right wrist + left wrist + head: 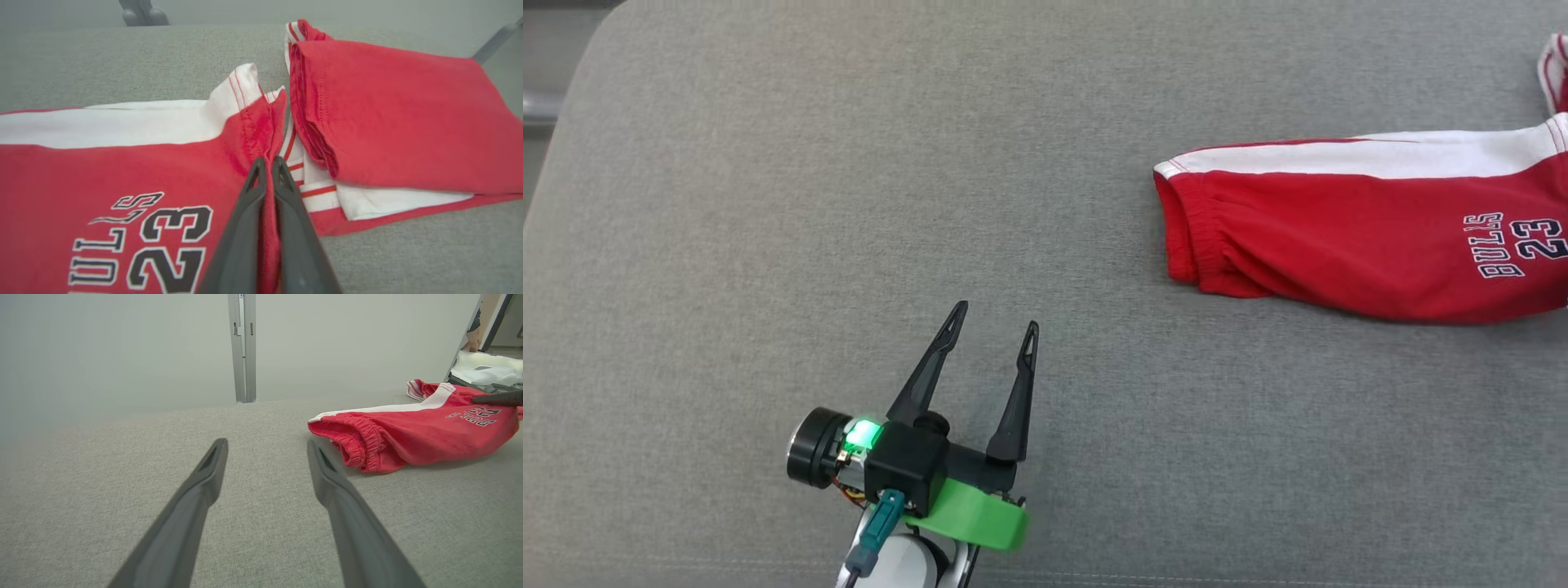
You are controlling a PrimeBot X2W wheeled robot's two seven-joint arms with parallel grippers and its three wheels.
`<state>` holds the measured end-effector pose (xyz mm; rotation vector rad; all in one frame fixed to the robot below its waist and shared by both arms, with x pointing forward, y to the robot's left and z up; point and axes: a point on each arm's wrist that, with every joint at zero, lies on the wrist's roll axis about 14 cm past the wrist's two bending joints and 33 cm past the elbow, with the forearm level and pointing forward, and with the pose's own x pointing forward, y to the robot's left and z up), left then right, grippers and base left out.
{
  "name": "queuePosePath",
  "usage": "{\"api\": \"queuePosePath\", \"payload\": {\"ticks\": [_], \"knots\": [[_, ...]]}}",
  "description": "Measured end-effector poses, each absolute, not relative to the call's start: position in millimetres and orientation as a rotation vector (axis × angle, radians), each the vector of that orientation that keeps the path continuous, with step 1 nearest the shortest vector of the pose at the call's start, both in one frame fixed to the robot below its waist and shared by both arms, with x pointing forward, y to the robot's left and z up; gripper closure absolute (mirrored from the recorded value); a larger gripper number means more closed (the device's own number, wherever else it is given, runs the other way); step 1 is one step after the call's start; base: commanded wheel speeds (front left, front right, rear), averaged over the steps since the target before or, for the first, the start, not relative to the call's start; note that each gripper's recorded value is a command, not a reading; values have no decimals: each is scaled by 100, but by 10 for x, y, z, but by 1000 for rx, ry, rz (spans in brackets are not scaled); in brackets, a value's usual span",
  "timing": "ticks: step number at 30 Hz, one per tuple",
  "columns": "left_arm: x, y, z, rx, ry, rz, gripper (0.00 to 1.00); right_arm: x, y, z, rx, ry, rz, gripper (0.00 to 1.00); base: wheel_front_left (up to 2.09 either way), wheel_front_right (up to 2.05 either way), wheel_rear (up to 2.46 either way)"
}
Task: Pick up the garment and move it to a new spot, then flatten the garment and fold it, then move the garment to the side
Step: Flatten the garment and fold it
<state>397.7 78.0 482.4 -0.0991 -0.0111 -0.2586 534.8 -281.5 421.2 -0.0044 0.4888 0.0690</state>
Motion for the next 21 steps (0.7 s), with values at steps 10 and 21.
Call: {"api": "queuePosePath", "payload": {"ticks": [10, 21], "knots": [[3943, 596, 4976, -108, -54, -319, 0, 5314, -2736, 4668, -40, 360, 92, 100, 0, 0, 0], [3837, 679, 5071, -102, -76, -294, 0, 5465, -1891, 5096, -19, 239, 272, 100, 0, 0, 0]]}}
